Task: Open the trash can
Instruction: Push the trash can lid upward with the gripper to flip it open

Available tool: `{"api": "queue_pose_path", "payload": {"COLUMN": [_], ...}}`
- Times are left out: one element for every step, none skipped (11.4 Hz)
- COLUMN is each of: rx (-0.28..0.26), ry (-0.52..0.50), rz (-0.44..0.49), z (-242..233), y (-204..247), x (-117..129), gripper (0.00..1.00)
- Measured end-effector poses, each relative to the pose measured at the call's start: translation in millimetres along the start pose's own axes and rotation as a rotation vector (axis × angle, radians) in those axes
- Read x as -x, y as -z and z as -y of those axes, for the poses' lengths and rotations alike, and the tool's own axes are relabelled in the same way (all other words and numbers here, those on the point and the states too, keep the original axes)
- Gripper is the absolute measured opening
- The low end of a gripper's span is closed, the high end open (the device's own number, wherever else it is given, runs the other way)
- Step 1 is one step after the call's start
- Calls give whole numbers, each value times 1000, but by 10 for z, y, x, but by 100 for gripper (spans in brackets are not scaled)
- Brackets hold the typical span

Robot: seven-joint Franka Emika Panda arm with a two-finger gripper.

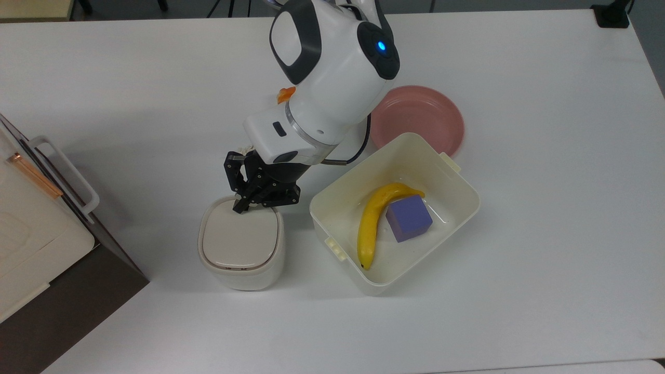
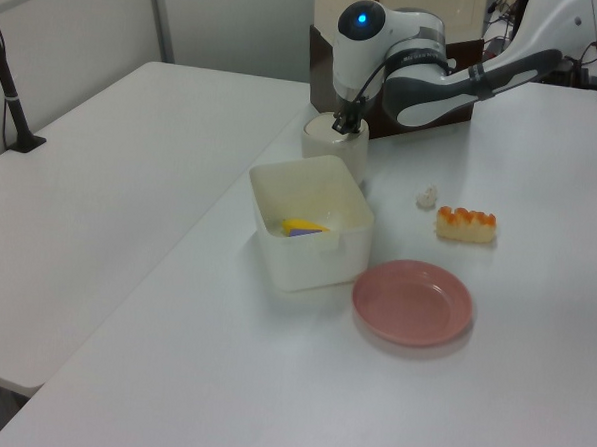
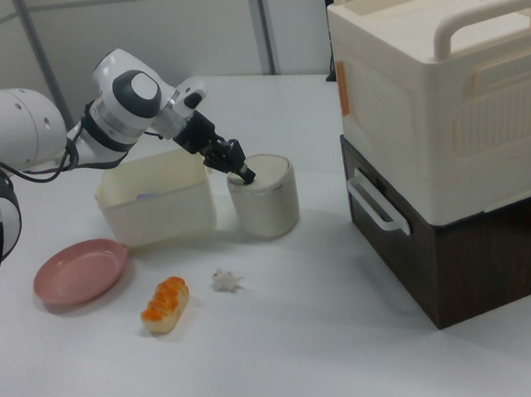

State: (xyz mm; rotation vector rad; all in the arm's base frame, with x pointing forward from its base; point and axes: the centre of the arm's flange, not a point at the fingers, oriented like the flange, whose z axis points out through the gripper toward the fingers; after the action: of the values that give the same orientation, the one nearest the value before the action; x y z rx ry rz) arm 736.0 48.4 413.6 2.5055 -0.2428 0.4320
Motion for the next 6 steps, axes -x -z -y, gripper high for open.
{"api": "queue_pose_path", "payload": {"rx": [3, 3, 2, -2, -31, -77], "ry": [1, -1, -12, -38, -74, -111], "rz": [-3, -3, -7, -13, -4, 13], "z": [11, 11, 1, -40, -114, -261], "y": [3, 4, 20, 60, 104, 170], "x": [4, 3, -9, -46, -89, -145], "gripper": [1, 1, 1, 1, 1, 1]}}
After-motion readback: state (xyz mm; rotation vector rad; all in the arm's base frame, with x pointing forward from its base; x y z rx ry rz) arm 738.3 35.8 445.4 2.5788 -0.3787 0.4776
